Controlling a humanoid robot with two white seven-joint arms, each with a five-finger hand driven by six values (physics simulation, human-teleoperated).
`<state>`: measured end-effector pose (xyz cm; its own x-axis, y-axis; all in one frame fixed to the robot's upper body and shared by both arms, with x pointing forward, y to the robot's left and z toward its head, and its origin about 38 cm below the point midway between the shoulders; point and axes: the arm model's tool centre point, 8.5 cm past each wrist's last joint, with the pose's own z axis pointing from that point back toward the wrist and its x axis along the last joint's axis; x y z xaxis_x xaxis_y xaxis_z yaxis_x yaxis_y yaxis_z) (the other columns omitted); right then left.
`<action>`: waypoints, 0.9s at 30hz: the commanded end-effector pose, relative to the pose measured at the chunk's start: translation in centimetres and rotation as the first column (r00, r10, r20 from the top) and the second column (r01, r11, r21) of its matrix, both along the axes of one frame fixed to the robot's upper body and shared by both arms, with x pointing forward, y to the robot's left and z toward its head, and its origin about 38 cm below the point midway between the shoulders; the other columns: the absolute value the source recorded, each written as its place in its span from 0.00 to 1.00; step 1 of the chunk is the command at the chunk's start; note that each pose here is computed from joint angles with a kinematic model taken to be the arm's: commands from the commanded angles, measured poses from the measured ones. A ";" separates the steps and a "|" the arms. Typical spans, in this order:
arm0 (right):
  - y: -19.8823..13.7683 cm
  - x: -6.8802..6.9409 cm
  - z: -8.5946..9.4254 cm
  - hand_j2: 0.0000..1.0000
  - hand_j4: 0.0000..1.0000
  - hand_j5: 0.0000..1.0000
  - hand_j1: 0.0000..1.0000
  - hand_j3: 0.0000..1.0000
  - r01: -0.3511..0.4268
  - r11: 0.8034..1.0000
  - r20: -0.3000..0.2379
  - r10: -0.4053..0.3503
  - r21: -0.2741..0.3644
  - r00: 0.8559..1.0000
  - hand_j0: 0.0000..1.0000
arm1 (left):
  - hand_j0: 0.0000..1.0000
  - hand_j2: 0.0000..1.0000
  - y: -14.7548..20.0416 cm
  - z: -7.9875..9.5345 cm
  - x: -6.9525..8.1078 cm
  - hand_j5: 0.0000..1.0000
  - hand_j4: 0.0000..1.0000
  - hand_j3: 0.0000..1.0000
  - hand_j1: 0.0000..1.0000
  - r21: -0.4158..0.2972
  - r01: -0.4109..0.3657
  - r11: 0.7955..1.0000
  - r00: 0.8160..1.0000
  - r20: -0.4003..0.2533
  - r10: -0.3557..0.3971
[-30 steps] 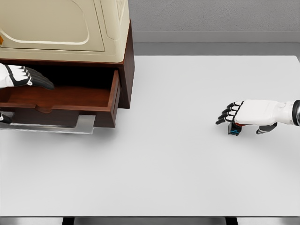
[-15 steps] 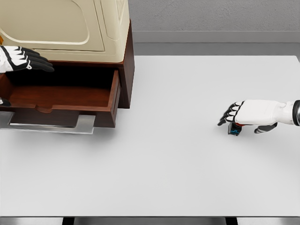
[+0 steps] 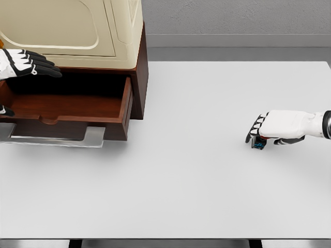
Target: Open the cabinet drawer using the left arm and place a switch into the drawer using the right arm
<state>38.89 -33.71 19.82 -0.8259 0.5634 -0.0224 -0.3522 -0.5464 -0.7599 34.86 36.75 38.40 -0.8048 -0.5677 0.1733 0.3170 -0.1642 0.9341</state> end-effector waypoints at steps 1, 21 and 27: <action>0.0 0.0 0.0 0.70 0.70 0.70 0.70 0.70 0.003 1.000 -0.001 -0.003 0.003 1.000 0.70 | 1.00 1.00 0.0 0.1 0.0 1.00 1.00 1.00 1.00 -0.007 -0.001 1.000 1.000 -0.001 0.001; 0.0 0.1 0.3 0.40 0.40 0.40 0.40 0.40 0.006 1.000 0.001 -0.006 0.013 1.000 0.40 | 1.00 1.00 -0.1 0.0 0.0 1.00 1.00 1.00 1.00 -0.011 0.000 1.000 1.000 -0.005 0.000; -0.2 0.1 0.5 0.40 0.40 0.40 0.40 0.40 0.008 1.000 0.006 -0.008 0.014 1.000 0.40 | 1.00 1.00 -0.1 0.0 0.0 1.00 1.00 1.00 1.00 -0.011 0.000 1.000 1.000 -0.005 0.000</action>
<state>38.97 -33.83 20.19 -0.8230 0.5677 -0.0219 -0.3504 -0.5376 -0.7669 34.89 36.63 38.30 -0.8061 -0.5641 0.1789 0.3201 -0.1613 0.9336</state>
